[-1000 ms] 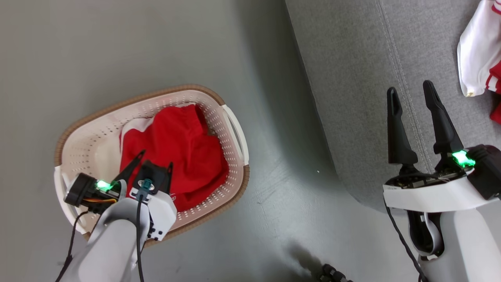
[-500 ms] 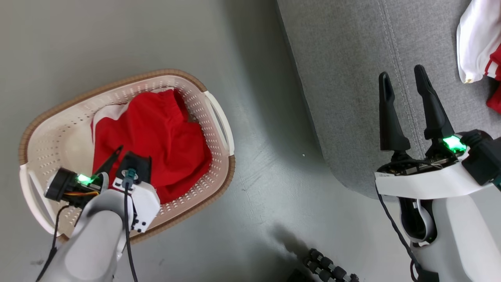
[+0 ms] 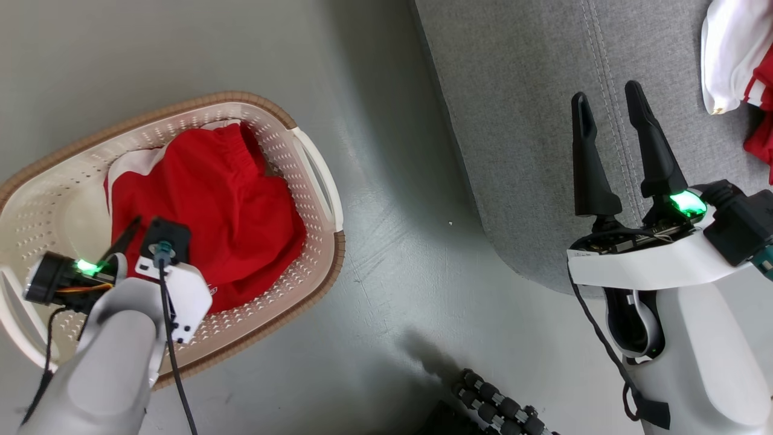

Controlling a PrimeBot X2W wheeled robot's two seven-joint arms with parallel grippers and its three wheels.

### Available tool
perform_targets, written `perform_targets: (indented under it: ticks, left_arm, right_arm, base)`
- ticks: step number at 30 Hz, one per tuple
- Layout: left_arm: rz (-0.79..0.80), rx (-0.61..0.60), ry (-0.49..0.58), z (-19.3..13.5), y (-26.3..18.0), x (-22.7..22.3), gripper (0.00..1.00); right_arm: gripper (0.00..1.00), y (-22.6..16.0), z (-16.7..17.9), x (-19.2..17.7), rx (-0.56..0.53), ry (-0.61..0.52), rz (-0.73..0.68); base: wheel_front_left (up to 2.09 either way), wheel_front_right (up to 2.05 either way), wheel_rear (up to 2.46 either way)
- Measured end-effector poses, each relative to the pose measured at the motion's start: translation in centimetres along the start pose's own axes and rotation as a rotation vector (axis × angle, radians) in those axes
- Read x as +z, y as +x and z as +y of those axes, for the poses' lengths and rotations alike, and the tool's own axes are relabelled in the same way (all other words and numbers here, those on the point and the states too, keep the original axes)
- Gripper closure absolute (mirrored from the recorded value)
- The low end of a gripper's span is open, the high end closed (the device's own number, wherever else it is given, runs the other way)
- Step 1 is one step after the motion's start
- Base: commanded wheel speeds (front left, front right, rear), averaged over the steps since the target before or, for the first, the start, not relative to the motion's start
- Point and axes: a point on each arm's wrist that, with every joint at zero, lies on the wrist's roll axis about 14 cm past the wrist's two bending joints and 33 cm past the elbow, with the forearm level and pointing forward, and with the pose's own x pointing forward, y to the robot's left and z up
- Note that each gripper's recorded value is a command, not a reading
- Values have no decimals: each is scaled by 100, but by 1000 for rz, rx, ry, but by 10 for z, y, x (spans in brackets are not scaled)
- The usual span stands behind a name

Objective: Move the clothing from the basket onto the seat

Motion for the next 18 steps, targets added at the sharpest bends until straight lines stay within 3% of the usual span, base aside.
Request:
perform_targets:
  ticks: [18]
  left_arm:
    - [66, 4, -1, -2, 15, -14, 0]
  right_arm:
    - [0, 9, -3, 3, -3, -7, -12]
  base:
    - [0, 0, 0]
